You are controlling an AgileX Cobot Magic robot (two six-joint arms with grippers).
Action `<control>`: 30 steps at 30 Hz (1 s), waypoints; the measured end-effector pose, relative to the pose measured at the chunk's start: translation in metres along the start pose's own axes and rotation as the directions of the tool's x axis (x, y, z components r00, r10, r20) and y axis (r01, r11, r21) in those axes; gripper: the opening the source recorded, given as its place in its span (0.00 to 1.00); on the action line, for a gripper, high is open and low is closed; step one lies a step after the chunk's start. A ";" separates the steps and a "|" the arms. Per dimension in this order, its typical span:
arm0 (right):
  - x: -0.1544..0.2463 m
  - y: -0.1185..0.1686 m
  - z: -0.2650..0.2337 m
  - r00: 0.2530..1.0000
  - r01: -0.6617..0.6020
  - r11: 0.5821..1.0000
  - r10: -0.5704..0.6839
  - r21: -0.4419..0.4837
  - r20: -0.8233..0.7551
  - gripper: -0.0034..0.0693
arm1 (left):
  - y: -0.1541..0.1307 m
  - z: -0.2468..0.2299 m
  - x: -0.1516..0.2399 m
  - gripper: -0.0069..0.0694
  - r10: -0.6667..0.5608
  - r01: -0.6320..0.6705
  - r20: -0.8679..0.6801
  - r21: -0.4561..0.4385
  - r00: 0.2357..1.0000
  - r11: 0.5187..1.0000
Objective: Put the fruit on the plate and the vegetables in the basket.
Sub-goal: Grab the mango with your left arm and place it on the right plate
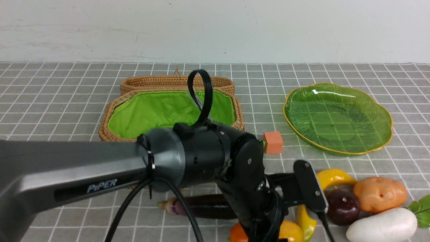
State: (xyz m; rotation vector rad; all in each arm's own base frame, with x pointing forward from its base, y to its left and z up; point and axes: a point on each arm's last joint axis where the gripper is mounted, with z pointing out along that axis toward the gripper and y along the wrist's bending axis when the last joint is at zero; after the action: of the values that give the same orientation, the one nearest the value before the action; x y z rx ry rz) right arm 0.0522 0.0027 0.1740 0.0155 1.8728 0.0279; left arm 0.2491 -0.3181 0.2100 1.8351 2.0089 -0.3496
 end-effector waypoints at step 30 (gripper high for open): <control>0.000 0.000 0.000 1.000 0.000 1.000 0.000 0.000 0.000 0.38 | 0.156 0.066 -0.094 0.82 -0.259 0.665 0.810 -0.201 0.525 0.719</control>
State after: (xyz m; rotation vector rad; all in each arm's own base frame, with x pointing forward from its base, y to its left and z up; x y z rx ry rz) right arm 0.0522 0.0027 0.1740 0.0155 1.8728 0.0279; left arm 0.4173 -0.4140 0.2061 0.5824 1.7111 -0.5613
